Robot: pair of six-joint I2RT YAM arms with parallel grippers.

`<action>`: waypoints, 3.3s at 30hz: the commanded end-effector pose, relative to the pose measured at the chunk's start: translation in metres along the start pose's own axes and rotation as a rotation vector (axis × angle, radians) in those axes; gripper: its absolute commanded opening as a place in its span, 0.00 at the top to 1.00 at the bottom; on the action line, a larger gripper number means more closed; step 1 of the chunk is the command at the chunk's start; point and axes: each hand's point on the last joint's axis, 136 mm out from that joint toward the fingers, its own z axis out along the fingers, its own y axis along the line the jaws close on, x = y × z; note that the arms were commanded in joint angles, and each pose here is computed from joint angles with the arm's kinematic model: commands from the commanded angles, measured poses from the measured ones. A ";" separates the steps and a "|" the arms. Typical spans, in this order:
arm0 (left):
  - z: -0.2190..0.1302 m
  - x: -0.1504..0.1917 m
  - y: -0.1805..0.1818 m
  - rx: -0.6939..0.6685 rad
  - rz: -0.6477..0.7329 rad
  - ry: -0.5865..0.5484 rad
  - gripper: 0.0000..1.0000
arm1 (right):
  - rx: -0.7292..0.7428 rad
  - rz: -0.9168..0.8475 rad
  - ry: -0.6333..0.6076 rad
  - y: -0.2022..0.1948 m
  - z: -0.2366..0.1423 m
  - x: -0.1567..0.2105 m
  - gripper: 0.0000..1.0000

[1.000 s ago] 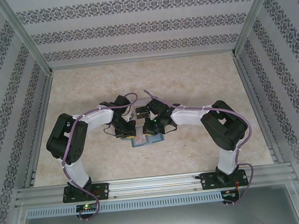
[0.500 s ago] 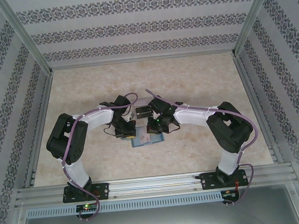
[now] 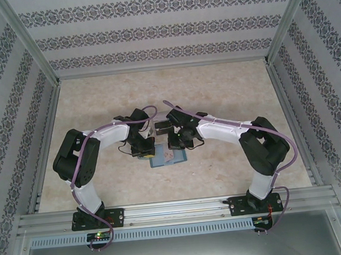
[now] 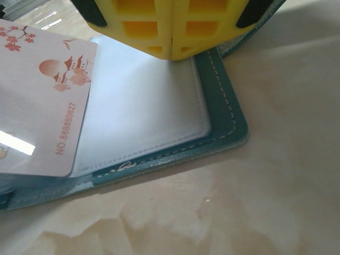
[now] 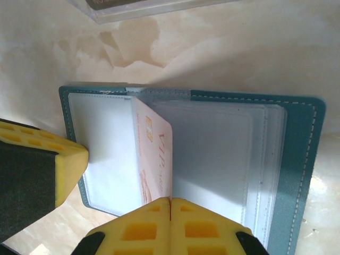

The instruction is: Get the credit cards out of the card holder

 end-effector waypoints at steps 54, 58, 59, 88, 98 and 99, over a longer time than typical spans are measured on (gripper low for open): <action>-0.023 0.001 -0.005 -0.039 0.035 -0.038 0.96 | 0.020 -0.077 -0.022 0.026 -0.017 0.000 0.95; -0.032 -0.003 -0.011 -0.029 0.045 -0.071 0.96 | 0.011 -0.102 -0.029 0.026 -0.026 -0.003 0.96; -0.034 -0.005 -0.012 -0.027 0.050 -0.080 0.95 | 0.011 -0.113 -0.030 0.025 -0.028 -0.005 0.96; -0.053 -0.009 0.039 -0.090 -0.015 -0.151 0.93 | 0.042 -1.399 0.102 0.013 -0.090 -0.047 0.95; -0.048 -0.007 0.047 -0.108 -0.034 -0.150 0.93 | 0.064 -1.624 0.208 0.016 -0.085 -0.070 1.00; -0.048 -0.007 0.048 -0.108 -0.038 -0.152 0.93 | 0.068 -1.627 0.228 0.015 -0.082 -0.073 1.00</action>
